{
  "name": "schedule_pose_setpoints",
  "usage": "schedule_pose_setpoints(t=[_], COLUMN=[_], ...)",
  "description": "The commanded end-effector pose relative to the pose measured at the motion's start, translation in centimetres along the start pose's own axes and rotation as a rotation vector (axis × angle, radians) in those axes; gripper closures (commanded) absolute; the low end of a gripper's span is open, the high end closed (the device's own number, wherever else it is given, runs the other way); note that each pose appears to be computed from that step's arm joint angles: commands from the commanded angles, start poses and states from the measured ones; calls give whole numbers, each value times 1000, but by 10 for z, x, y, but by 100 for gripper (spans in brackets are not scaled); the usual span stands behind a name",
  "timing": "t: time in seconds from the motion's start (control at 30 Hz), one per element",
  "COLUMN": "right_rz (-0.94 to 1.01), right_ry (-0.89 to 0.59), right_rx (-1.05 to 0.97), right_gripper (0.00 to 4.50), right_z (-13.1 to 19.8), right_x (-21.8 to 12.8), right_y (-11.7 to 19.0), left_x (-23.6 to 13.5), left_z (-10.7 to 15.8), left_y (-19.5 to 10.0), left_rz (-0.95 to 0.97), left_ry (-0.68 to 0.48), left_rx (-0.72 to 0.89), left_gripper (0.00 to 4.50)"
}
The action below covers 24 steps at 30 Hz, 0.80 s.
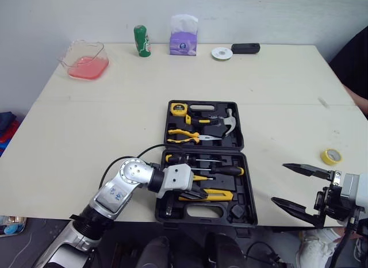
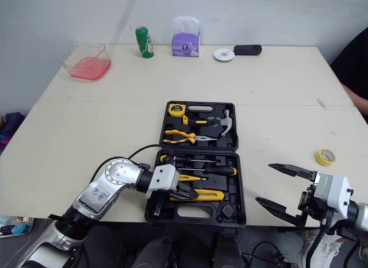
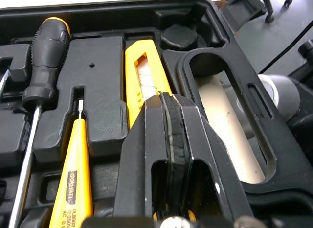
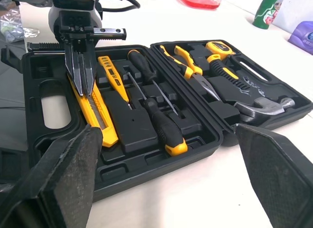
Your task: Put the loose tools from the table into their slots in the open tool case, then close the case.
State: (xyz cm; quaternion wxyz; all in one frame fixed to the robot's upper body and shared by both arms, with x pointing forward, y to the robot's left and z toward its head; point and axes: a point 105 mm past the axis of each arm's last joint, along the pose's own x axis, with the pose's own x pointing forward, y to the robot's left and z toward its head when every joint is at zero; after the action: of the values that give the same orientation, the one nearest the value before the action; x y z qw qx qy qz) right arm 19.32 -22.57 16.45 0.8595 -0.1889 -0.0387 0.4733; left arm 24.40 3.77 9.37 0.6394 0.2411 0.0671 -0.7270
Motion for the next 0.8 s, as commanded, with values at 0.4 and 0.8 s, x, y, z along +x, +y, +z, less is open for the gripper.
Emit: schedule_pose_setpoints(t=[0.4, 0.8], right_rz=[-27, -309], right_ry=[-21, 92], right_rx=[-33, 35], right_gripper=[0, 0], right_z=[6, -16], right_x=[0, -58], right_y=[-2, -34], left_x=[-2, -80], left_z=[-28, 42], left_y=[3, 15], left_rz=[64, 155], left_ry=[47, -253], left_rx=[-84, 88], left_gripper=[449, 210])
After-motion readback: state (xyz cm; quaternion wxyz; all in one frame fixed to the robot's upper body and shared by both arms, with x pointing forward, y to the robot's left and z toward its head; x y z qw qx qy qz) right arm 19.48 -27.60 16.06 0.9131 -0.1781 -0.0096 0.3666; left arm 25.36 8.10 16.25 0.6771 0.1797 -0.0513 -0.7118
